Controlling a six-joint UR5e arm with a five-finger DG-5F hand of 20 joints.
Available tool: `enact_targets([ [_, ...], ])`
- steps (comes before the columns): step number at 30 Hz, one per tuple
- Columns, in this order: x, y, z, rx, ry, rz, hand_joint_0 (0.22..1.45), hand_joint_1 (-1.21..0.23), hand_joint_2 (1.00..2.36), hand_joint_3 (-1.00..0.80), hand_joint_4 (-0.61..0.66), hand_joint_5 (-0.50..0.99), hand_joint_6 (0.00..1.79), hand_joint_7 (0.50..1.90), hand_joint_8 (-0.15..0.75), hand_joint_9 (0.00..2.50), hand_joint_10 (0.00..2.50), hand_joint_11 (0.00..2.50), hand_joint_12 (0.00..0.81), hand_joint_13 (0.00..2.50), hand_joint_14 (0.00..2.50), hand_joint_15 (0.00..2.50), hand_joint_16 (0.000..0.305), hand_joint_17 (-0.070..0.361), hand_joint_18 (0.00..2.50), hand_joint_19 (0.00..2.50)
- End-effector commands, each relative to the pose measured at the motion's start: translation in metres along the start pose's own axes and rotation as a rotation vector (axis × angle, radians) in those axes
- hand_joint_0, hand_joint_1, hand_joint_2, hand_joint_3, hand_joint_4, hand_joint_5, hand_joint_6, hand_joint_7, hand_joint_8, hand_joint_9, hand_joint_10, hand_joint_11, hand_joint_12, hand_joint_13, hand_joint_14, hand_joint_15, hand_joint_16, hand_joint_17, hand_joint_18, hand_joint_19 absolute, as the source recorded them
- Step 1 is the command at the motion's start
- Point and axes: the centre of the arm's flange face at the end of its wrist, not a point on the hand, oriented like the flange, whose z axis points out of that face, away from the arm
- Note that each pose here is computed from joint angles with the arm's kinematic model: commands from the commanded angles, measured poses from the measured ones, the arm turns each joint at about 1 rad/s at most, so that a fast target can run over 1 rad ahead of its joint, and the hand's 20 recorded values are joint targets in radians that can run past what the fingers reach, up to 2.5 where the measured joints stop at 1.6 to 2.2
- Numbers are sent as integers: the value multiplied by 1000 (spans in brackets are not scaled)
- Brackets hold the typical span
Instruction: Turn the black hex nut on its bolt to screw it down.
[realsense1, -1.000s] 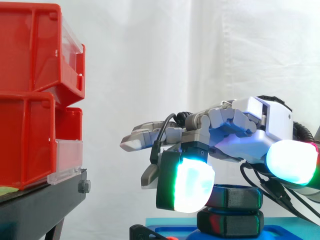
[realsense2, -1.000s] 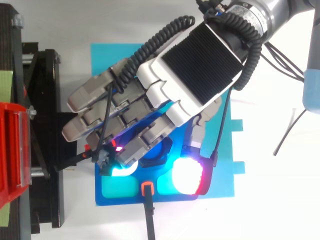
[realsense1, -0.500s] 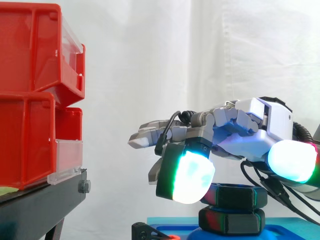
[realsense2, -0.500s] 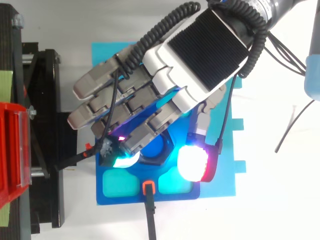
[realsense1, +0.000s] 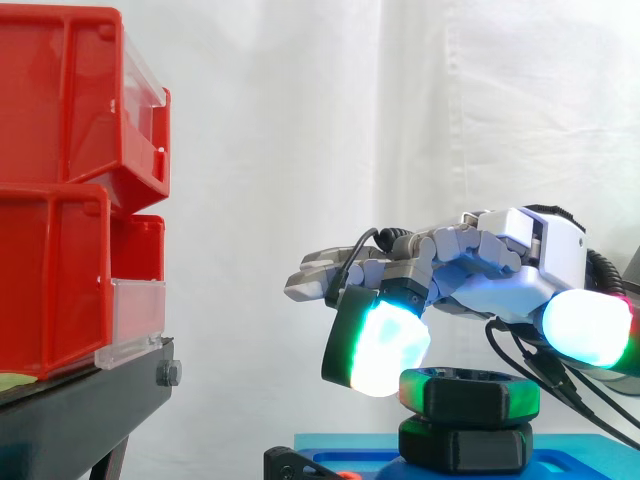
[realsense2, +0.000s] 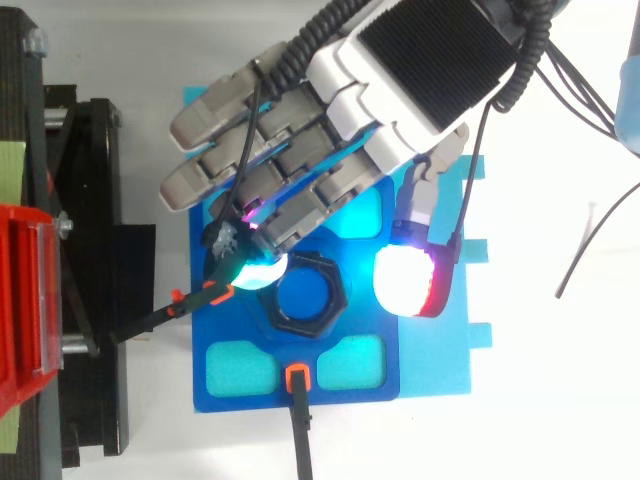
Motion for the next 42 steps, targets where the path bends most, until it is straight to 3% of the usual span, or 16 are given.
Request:
enact_targets([
  [1,-2,-4,-7,-2,1,-6,435,-214,1000,-500,130,-174,664,998,209,696,10,346,109,379,6,148,13,30,0,386],
  [9,-12,-13,-21,-6,-8,0,433,-216,1000,-500,128,-173,661,1007,211,691,11,359,111,383,5,148,14,31,0,375],
  [13,-30,-17,-5,-42,-28,38,433,-219,1000,-500,129,-173,659,1003,212,695,10,353,113,386,5,152,14,31,0,376],
  [22,-25,-6,18,-29,-39,49,432,-234,1000,-500,125,-169,647,1020,207,695,11,352,114,383,5,148,14,32,0,381],
  [27,-14,3,30,15,-14,60,433,-245,1000,-500,125,-167,640,1027,205,693,10,353,116,386,5,149,14,32,0,379],
  [32,-14,10,37,38,5,53,434,-250,1000,-500,126,-165,633,1039,205,693,10,354,116,385,7,149,14,32,0,384],
  [35,-9,17,45,63,29,58,434,-252,1000,-500,124,-163,630,1042,204,694,10,354,116,385,6,155,14,31,0,378],
  [42,-6,24,61,78,20,73,435,-254,1000,-500,122,-162,624,1054,204,695,10,346,115,383,6,155,14,32,0,386],
])
